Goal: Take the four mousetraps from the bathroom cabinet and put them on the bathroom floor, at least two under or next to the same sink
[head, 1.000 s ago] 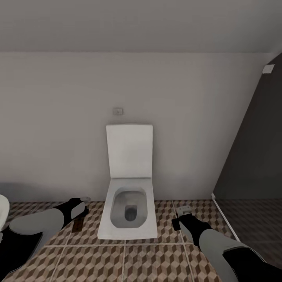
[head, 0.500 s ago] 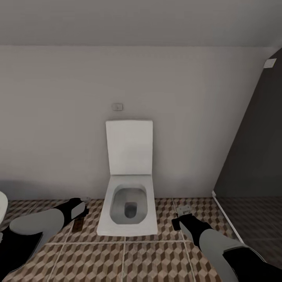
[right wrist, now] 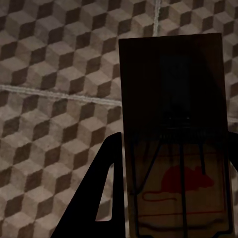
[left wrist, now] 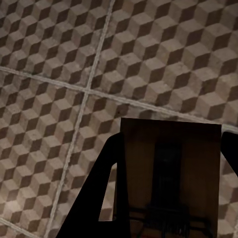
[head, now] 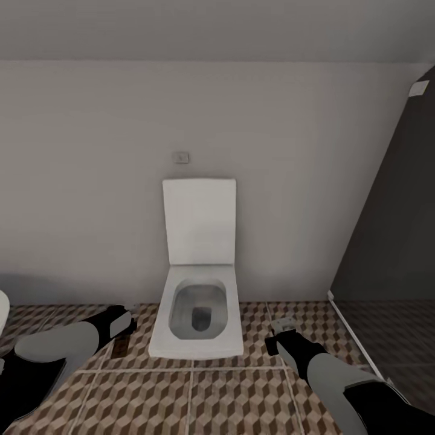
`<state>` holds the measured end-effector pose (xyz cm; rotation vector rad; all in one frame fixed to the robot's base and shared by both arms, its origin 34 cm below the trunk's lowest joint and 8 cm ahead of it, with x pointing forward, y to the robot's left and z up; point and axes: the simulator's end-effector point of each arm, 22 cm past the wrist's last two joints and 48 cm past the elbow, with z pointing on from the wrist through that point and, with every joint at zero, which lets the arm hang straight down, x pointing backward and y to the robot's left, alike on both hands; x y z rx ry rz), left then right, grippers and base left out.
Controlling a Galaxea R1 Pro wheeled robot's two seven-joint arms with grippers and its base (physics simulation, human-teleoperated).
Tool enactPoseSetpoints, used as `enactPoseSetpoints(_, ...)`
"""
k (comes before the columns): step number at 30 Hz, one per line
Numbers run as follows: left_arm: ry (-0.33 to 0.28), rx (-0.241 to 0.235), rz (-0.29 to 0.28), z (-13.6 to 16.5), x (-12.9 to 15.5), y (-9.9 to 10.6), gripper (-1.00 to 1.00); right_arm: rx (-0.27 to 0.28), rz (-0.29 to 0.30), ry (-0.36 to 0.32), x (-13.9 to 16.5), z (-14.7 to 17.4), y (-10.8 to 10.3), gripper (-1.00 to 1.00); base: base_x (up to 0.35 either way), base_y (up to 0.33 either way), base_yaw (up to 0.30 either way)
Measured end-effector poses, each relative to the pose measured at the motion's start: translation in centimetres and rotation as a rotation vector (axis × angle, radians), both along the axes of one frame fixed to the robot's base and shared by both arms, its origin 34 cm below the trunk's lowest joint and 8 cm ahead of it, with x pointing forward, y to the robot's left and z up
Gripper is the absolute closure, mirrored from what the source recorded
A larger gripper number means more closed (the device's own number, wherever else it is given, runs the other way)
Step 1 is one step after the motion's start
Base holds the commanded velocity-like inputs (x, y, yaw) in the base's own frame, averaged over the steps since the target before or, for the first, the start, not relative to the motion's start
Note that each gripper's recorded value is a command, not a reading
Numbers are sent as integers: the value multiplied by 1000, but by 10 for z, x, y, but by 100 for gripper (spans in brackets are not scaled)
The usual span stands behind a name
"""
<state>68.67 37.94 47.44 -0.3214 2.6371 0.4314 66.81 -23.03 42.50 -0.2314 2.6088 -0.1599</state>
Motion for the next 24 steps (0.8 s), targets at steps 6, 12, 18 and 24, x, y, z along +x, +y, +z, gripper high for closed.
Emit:
enactPoseSetpoints(6,0,-1,0,-13,-3,0,100,0,0,0,-3,-13,0,100,0,0,0)
enactPoseSetpoints(12,0,-1,1,-26,-6,0,100,1,0,0,-6,-26,1,100,0,0,0)
enactPoseSetpoints(18,-1,-1,1,-39,-9,0,100,0,0,-1,-9,-39,0,100,0,0,0)
enactPoseSetpoints(24,-1,-1,1,-52,-12,0,100,-1,-1,-2,-12,-52,-1,100,0,0,0)
